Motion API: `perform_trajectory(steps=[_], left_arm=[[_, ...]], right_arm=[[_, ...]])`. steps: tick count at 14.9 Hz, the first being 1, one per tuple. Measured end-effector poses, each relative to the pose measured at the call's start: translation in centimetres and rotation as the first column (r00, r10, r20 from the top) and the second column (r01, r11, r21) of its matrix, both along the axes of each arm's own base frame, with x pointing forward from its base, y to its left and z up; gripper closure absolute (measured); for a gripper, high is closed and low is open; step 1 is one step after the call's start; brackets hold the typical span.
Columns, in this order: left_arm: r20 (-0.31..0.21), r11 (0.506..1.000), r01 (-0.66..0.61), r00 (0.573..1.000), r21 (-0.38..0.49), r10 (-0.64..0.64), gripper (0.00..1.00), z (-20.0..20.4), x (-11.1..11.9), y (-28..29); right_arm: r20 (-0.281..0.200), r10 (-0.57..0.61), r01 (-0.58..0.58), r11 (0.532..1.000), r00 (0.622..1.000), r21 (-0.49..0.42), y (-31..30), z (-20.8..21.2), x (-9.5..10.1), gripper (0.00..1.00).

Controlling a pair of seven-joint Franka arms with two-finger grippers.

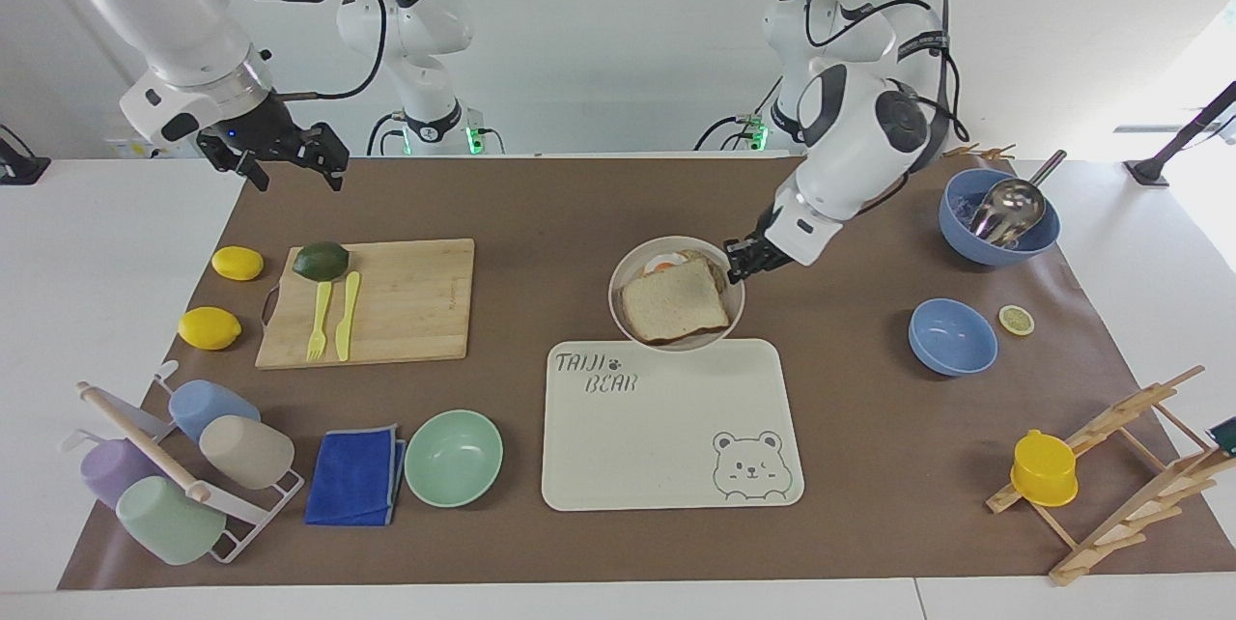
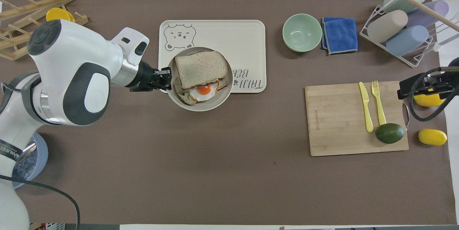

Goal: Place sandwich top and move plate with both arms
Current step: 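Grip the plate rim with the left gripper and slide it onto the placemat, then settle the plate on the placemat and open the left gripper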

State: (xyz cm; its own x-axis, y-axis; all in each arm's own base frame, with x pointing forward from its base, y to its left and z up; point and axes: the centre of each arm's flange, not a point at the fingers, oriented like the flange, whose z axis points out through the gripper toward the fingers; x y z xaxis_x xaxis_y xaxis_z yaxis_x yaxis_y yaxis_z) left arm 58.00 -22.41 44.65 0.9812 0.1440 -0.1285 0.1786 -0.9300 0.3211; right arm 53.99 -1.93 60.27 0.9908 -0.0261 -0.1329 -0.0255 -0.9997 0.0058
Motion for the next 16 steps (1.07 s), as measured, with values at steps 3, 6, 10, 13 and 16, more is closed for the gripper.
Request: perform_trajectory(steps=[3,6,10,13,16], left_arm=[[0.005,1.000,-0.002,1.000,0.005,0.002,0.96,-2.1,4.9,-0.2],[-0.004,1.000,-0.007,1.000,0.014,0.007,0.96,-6.2,8.6,-0.8],[0.045,1.000,-0.009,0.999,0.009,0.009,0.96,-9.6,10.7,-1.5],[0.055,1.000,0.021,0.998,0.010,-0.022,0.96,-10.4,10.5,-2.3],[0.058,0.999,0.044,0.997,0.011,-0.045,0.96,-10.7,10.2,-2.7]], right_arm=[[0.000,0.001,-0.001,1.000,1.000,0.000,0.0,0.0,0.0,0.00],[0.000,0.001,-0.001,1.000,1.000,0.000,0.0,0.0,0.0,0.00],[0.002,0.001,-0.001,1.000,1.000,0.000,0.0,0.1,0.0,0.00],[0.002,0.002,-0.002,1.000,1.000,0.000,0.1,0.1,0.0,0.00],[0.002,0.003,-0.003,1.000,1.000,-0.001,0.1,0.1,0.0,0.00]])
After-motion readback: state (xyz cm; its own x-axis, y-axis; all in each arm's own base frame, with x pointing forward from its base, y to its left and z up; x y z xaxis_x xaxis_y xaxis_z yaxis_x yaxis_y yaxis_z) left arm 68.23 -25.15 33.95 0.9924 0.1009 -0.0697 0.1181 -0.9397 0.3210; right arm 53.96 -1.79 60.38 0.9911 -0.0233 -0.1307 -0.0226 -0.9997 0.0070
